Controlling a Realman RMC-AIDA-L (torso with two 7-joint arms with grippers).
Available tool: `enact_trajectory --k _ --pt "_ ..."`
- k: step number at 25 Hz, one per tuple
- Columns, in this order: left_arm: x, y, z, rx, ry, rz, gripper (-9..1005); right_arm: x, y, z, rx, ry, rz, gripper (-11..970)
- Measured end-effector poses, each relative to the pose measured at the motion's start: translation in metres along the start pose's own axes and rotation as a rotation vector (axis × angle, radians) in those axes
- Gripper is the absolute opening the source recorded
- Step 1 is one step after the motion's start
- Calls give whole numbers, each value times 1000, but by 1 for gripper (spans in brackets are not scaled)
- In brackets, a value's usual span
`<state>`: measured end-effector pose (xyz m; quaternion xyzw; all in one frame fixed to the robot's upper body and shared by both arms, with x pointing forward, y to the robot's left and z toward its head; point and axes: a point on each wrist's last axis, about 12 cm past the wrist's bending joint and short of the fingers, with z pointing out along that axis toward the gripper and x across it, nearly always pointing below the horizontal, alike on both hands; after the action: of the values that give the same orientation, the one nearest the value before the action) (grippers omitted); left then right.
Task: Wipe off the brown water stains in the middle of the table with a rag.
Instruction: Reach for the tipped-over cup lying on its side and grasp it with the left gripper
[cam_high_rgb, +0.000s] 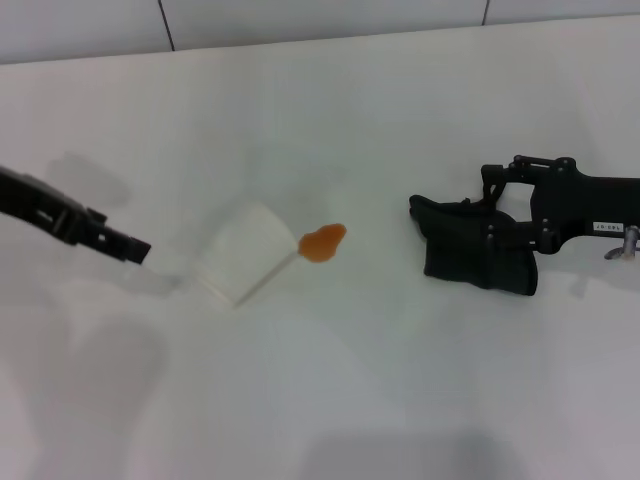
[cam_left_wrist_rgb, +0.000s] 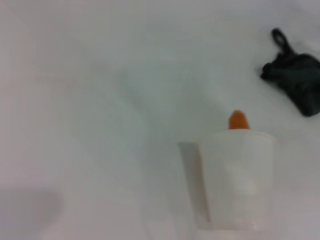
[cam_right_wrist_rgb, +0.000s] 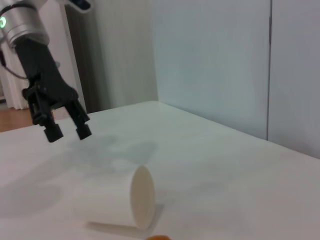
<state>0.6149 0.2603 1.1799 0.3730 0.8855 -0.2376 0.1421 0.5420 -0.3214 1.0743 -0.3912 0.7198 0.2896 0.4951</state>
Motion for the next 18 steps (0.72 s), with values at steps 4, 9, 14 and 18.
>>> enact_trajectory --k 4,9,14,18 --pt "-18 0 -3 -53 0 71 876 0 0 0 2 1 1 826" --pt "-28 0 1 -67 -30 135 875 1 0 -1 3 2 2 826" --pt "-44 -9 11 -15 -59 200 875 2 0 -2 9 0 4 826" --pt "-52 -15 21 23 -55 240 874 2 0 -2 11 2 3 826"
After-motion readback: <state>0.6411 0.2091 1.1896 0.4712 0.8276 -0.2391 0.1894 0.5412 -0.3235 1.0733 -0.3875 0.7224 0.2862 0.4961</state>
